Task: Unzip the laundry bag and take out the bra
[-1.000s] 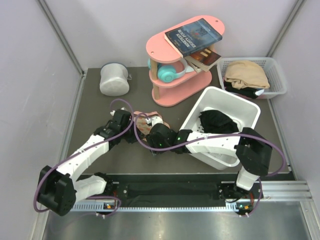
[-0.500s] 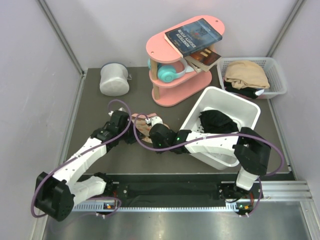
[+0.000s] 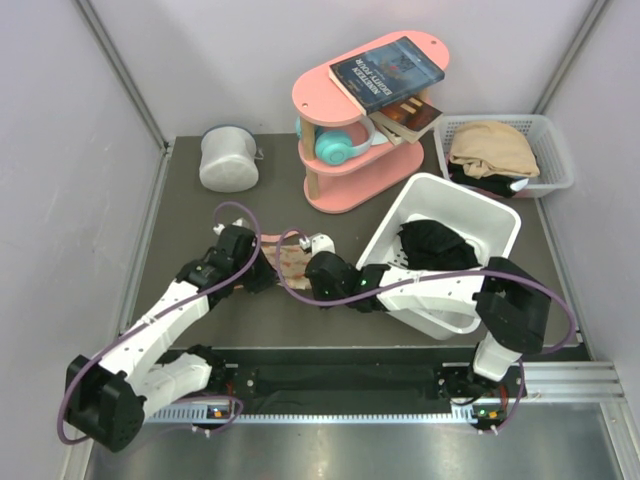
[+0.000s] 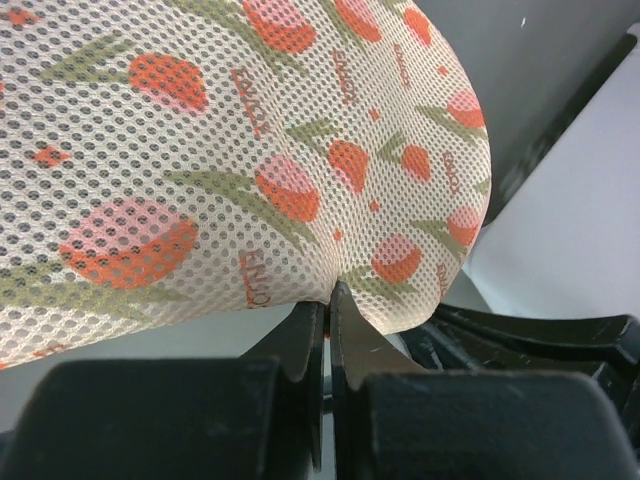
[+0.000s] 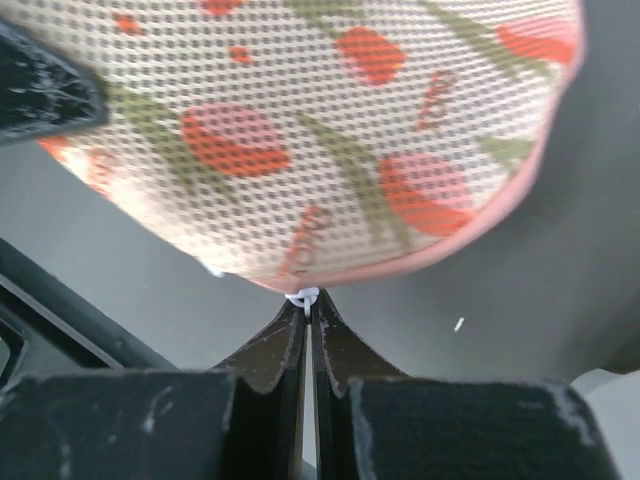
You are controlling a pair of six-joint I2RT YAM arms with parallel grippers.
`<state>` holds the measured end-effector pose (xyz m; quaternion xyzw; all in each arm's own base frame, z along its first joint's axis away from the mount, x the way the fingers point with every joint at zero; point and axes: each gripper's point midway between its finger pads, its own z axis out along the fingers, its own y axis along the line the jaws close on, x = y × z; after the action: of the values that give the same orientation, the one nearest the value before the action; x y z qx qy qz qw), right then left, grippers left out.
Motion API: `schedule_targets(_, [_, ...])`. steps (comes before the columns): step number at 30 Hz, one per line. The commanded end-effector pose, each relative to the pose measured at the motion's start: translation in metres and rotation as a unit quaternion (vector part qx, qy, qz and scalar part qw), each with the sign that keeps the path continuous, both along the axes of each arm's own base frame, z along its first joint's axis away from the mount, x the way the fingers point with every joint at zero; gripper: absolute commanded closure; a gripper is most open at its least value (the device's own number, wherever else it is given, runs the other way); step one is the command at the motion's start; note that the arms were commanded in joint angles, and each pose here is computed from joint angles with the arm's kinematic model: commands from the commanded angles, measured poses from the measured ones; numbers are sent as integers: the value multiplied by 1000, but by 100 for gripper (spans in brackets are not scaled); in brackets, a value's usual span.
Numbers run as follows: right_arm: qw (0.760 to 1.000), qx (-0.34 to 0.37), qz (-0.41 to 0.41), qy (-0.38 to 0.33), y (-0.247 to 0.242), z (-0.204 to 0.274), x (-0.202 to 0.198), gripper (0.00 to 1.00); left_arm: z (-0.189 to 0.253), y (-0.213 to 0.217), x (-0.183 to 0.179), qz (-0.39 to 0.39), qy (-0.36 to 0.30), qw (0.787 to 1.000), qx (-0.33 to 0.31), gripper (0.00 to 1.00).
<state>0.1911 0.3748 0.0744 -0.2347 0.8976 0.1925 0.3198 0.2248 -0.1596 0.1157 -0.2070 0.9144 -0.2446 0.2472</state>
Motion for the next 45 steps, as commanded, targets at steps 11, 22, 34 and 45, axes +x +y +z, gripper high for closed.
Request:
schedule_targets(11, [999, 16, -14, -24, -11, 24, 4, 100, 17, -7, -2, -113, -85, 990, 12, 100])
schedule_targets(22, [997, 40, 70, 1, 37, 28, -50, 100, 8, -4, 32, -228, -101, 959, 132, 99])
schedule_targets(34, [988, 75, 124, 47, 85, 20, -66, 100, 6, 51, -38, 1, -18, 995, 93, 10])
schedule_targets(45, [980, 85, 169, 54, 110, 24, -72, 100, -2, 17, -54, 65, -29, 992, -109, 17])
